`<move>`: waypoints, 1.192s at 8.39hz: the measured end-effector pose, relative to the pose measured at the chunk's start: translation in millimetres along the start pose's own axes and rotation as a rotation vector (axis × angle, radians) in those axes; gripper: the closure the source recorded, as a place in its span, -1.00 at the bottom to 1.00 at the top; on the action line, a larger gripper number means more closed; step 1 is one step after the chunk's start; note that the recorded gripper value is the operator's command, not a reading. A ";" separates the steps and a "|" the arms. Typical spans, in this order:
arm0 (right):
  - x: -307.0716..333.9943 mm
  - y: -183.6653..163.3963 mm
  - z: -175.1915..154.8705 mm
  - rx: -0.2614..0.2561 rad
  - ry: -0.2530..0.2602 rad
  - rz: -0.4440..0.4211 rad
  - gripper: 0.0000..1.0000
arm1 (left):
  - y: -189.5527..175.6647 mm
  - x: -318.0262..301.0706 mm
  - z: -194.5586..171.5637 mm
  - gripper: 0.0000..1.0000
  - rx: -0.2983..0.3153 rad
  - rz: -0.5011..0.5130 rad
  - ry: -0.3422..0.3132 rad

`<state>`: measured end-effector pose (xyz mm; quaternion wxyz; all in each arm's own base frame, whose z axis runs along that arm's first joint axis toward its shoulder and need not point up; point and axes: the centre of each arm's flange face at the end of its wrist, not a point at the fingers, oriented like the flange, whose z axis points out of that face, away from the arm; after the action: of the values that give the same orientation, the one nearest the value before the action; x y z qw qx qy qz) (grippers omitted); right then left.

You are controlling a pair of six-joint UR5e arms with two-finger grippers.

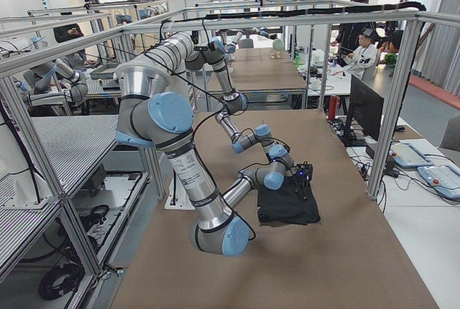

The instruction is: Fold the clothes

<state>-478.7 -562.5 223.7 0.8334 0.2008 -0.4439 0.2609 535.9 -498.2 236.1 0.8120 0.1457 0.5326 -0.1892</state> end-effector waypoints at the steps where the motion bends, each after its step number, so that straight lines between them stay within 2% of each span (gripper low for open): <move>1: 4.6 4.7 0.7 -0.006 0.002 -0.006 -0.88 | -22.4 5.0 13.9 1.00 0.025 -0.012 -0.023; 5: 12.9 15.9 3.7 -0.016 0.006 -0.036 -0.88 | -108.1 -6.6 59.8 1.00 0.106 -0.053 -0.103; 8: 15.2 21.8 5.9 -0.020 0.009 -0.049 -0.88 | -136.1 -28.7 77.4 1.00 0.128 -0.040 -0.117; 9: 14.7 22.0 4.8 -0.022 0.006 -0.070 -0.88 | -159.2 -32.7 65.5 0.91 0.119 -0.041 -0.106; 10: 14.6 21.5 3.4 -0.025 0.006 -0.093 -0.88 | -189.4 -39.5 47.5 0.32 0.091 -0.045 -0.090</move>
<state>-487.2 -543.9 240.0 0.8484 0.2099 -0.4349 0.2169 472.5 -680.8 284.3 0.8233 0.1616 0.4895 -0.2378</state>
